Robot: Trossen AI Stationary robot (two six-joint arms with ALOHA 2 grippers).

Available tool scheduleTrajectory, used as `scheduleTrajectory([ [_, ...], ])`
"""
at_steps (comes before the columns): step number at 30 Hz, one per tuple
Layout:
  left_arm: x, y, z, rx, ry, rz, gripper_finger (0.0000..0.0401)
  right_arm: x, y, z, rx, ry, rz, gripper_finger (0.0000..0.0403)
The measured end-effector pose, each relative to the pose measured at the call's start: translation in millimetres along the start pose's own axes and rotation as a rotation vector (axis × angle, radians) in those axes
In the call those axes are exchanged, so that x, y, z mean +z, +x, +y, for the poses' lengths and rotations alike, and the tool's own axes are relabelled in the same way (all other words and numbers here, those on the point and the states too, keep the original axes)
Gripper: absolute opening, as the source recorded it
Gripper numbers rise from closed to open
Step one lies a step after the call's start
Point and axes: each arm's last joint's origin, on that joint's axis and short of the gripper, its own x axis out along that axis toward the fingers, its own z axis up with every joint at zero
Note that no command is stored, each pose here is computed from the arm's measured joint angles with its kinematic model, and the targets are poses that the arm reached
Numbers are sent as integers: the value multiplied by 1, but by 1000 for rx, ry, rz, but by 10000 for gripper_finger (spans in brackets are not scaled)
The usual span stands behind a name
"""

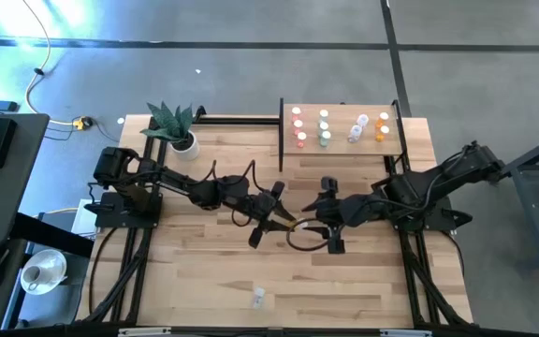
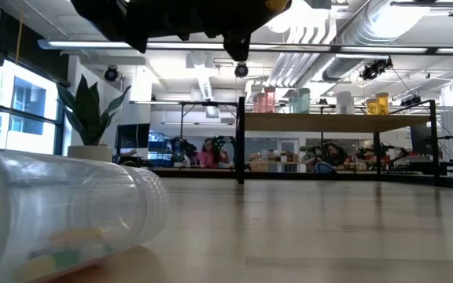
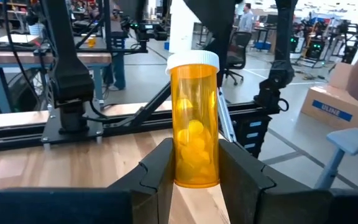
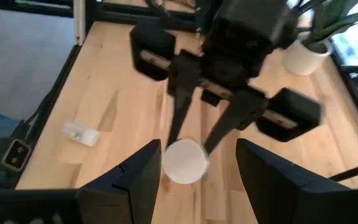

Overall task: Pick and place medicine bottles onto shelf by color
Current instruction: Put the orange pill bottle on the shelf aligned with the other orange pill bottles

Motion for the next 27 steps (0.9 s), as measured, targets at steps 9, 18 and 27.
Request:
scheduleTrajectory([
  [9,2,0,-2,-2,-10,-19,97,1,2,2,54,32,1,200],
  [18,8,0,-2,-5,-4,-73,97,-1,10,5,52,25,23,200],
  [27,8,0,-2,-1,-11,-76,97,2,11,5,49,34,-5,178],
])
